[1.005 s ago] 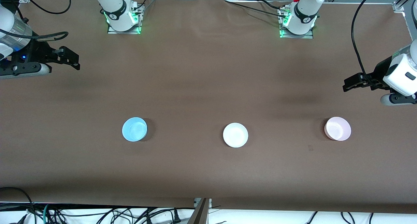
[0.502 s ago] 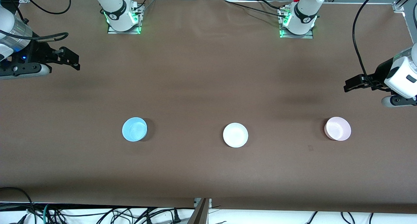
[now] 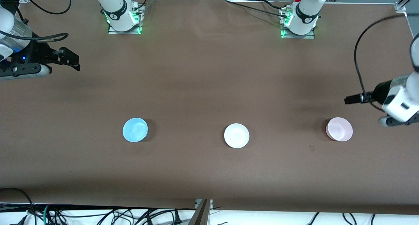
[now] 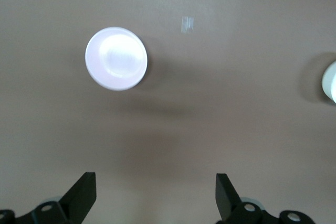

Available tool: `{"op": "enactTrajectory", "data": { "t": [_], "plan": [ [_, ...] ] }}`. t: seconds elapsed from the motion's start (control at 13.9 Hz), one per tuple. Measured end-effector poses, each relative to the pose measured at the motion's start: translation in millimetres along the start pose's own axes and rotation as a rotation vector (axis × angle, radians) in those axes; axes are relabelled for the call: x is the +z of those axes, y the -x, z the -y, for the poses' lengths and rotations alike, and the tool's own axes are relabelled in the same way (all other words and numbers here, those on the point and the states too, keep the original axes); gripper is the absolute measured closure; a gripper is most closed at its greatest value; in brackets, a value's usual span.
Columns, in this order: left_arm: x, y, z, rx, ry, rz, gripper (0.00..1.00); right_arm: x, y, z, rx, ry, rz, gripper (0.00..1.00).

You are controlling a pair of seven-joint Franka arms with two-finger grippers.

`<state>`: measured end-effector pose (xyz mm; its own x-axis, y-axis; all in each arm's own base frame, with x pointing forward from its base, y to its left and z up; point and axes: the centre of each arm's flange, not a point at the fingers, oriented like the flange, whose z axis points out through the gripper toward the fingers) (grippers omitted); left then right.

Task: Stack pink and blue bowls on white bowl
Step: 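Move the left gripper toward the pale pink bowl, then lower the left gripper and grasp the pink bowl's rim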

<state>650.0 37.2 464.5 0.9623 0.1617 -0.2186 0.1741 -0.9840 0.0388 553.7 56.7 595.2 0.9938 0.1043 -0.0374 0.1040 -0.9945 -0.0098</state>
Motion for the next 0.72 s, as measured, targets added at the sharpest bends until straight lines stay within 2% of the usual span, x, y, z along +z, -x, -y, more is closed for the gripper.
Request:
{"op": "enactTrajectory", "data": {
  "t": [0.36, 0.5, 0.72],
  "plan": [
    [98.3, -64.1, 76.6, 0.088, 0.046, -0.070, 0.00, 1.1, -2.6, -0.3, -0.002, 0.000, -0.009, 0.00],
    [137.9, -70.1, 102.1, 0.099, 0.089, -0.075, 0.00, 7.9, -10.5, -0.3, -0.001, -0.001, -0.022, 0.00],
    [175.9, -68.4, 127.1, 0.138, 0.082, -0.095, 0.00, 22.5, -21.2, -0.7, 0.000, 0.000, -0.017, 0.00]
  ]
}}
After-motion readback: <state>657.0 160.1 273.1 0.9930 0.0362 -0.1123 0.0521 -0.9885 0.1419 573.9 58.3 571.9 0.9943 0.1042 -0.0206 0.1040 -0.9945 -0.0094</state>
